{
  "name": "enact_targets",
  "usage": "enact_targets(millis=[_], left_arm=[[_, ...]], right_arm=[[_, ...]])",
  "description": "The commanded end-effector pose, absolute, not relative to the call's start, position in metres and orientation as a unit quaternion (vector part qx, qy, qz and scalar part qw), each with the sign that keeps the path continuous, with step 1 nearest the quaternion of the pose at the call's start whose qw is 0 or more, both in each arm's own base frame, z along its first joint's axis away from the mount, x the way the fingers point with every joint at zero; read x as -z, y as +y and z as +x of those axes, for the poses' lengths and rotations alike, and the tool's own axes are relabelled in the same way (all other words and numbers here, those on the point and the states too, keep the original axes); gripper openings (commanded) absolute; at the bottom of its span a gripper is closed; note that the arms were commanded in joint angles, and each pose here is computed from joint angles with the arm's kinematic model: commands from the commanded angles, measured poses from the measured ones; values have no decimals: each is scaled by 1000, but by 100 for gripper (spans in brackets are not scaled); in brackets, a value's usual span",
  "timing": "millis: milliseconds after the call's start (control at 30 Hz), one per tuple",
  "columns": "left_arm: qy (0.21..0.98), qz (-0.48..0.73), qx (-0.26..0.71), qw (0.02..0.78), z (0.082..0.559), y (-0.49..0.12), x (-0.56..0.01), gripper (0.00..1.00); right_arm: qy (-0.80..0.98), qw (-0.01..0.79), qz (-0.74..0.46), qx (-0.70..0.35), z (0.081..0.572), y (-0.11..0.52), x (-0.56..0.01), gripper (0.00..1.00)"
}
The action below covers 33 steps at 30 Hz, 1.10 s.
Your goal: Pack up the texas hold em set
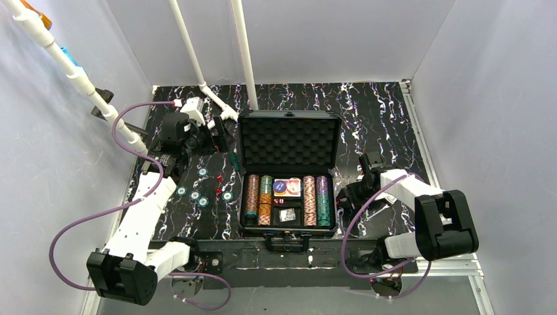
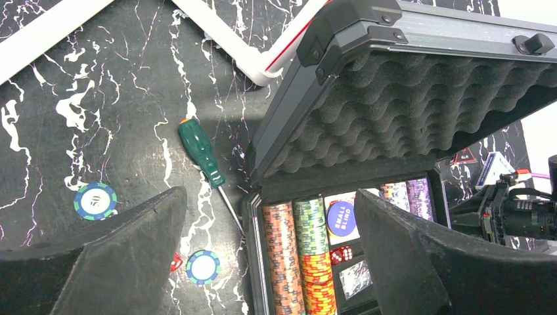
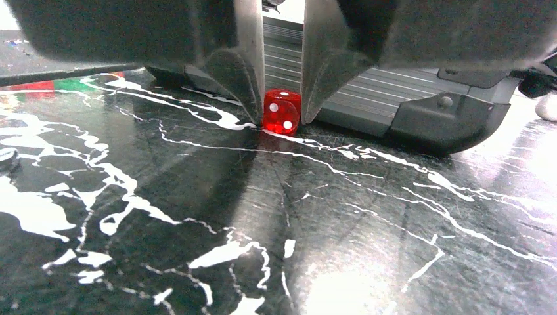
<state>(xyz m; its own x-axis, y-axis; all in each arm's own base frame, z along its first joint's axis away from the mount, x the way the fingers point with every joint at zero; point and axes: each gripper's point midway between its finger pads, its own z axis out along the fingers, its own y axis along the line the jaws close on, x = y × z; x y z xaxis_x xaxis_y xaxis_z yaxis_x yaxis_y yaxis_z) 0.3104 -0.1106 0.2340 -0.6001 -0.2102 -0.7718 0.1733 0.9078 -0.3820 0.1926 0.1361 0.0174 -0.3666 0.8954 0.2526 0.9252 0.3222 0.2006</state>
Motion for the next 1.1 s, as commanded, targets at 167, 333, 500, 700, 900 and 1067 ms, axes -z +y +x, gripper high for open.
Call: enact_targets(millis=[167,333,500,700,900,1067], left_arm=[[860,1,220,461,305,-114,-245,100],[857,4,228,462,304,-117,-248,100],[857,4,231,460,304,-118,-248,99],[862,0,217,459,306,-114,-242,100],[864,0,214,455,307,-114,-239,99],[863,2,216,456,305,-116,-240,99]], right_arm=[[-866,-77,-481,113,201,101,-35,1],[-937,-229,-244,97,219,78,-100,1],[-931,-304,-19,203,210,146,-147,3],[-930,-259,24,258,195,235,-146,1],[-938,-234,50,250,193,285,-129,1],[-949,-204,65,230,191,311,-111,1]])
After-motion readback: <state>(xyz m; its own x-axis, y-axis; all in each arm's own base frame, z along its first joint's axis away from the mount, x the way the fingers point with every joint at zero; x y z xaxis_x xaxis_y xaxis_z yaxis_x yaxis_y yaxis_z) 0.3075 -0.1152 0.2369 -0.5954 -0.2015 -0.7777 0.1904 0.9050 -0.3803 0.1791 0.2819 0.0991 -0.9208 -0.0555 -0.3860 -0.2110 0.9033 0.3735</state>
